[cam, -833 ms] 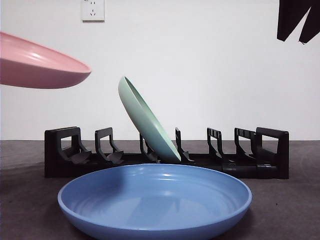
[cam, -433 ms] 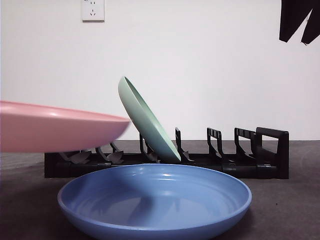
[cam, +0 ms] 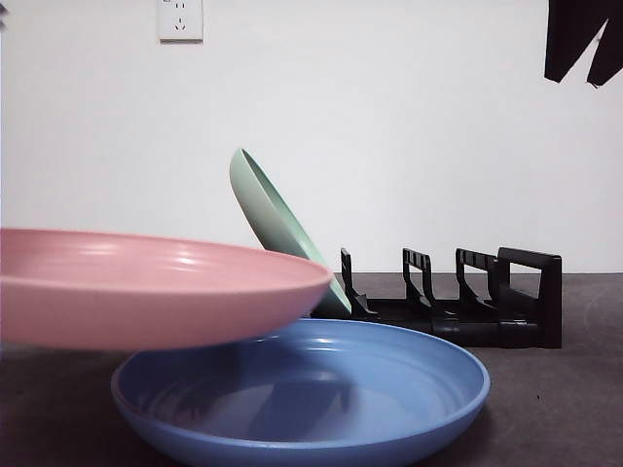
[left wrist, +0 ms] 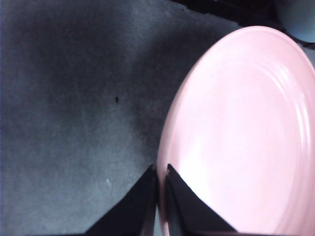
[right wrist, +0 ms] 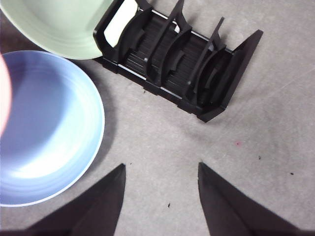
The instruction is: Place the plate
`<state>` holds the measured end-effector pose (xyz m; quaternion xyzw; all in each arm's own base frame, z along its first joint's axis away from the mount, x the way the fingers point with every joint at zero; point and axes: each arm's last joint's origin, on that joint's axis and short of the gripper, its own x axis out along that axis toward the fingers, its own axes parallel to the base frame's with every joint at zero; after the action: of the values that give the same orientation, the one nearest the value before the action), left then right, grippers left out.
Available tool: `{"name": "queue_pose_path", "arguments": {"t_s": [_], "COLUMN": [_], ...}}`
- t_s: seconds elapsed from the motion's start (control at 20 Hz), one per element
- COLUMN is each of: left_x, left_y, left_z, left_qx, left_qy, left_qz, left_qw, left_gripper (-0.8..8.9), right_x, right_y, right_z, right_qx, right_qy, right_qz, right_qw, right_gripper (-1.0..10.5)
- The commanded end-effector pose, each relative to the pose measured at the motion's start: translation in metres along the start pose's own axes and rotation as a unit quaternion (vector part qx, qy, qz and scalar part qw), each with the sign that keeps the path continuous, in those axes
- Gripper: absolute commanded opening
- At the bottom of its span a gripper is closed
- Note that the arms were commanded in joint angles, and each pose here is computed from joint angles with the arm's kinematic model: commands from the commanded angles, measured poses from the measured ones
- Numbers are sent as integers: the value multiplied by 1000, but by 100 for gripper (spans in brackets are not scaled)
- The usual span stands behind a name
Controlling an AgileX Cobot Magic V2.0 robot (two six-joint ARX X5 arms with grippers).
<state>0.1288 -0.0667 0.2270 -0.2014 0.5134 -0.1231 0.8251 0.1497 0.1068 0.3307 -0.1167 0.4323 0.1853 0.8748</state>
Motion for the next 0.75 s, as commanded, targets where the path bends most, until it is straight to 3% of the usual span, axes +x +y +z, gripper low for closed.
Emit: {"name": "queue_pose_path", "arguments": {"t_s": [0.05,0.75], "left_x": [10,61], "left_y": [-8,-44], "left_z": [3,3], "left_qx": [0,0], "left_qy": [4,22], "left_qz": [-3,-29], "left_qw": [1000,999], "left_gripper": [9,9], "right_x": [0,0], "right_y": [1,1], "right_z": [2,2], "right_qx": [3,3], "right_qy": [-2,-2], "right_qz": [2,2], "right_qw": [1000,1000], "right_gripper": [236,236]}}
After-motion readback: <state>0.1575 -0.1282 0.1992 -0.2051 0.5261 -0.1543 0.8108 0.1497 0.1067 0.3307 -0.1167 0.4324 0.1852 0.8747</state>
